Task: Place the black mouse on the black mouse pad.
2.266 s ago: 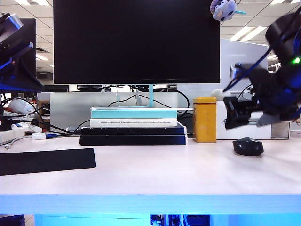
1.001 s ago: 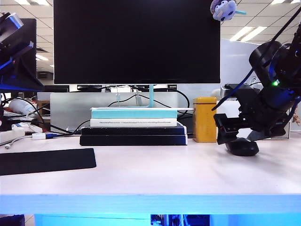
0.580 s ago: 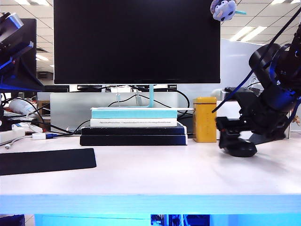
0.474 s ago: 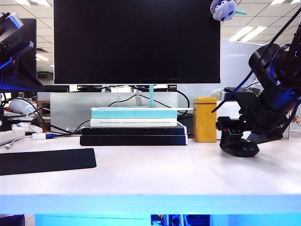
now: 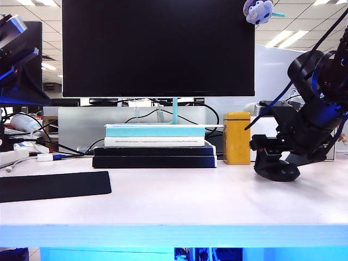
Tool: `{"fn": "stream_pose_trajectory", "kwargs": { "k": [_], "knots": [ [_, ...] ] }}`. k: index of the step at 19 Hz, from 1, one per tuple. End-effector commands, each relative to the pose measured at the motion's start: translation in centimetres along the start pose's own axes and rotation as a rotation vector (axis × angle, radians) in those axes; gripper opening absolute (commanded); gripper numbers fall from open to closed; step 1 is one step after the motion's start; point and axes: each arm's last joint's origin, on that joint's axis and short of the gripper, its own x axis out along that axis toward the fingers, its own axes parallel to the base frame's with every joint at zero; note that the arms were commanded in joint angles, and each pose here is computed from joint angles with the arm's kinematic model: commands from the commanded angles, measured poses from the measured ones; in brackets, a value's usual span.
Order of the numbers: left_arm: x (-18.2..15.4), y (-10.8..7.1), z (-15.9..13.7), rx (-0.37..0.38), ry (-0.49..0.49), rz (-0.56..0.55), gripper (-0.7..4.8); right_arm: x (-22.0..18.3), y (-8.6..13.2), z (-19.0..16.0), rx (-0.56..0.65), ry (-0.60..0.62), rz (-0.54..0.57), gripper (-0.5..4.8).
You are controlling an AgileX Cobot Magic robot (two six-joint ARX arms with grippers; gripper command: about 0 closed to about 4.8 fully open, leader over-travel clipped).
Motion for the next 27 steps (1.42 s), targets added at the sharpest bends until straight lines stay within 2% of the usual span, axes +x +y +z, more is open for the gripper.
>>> {"fn": "stream_pose_trajectory", "kwargs": {
  "k": [1,2,4,7,8,9,10,23,27],
  "knots": [
    [0.0,-0.1,0.3,0.006,-0.017,-0.007,0.29,-0.1,0.0,0.1,0.000,0.001,0.002,2.49],
    [0.0,-0.1,0.3,0.006,-0.017,-0.007,0.29,-0.1,0.0,0.1,-0.001,0.000,0.002,2.48],
    [0.0,-0.1,0.3,0.006,-0.017,-0.007,0.29,-0.1,0.0,0.1,-0.001,0.000,0.002,2.14],
    [0.0,-0.1,0.3,0.006,-0.017,-0.007,0.29,-0.1,0.0,0.1,-0.001,-0.002,0.002,2.09],
    [0.0,-0.1,0.3,0.006,-0.017,-0.007,0.29,-0.1,0.0,0.1,0.000,-0.002,0.002,1.80],
    [0.0,-0.1,0.3,0.006,-0.017,-0.007,0.29,-0.1,0.0,0.2,-0.001,-0.003,0.002,1.26],
    [0.0,-0.1,0.3,0.006,-0.017,-0.007,0.29,-0.2,0.0,0.2,-0.001,-0.005,0.004,1.06],
    [-0.1,-0.3,0.8,0.004,-0.043,-0.026,0.26,-3.4,0.3,2.9,-0.011,-0.092,0.030,1.03],
    [-0.7,-0.6,1.3,0.015,-0.068,-0.014,0.20,-5.2,2.2,4.4,-0.053,-0.153,0.089,1.03]
  ]
}}
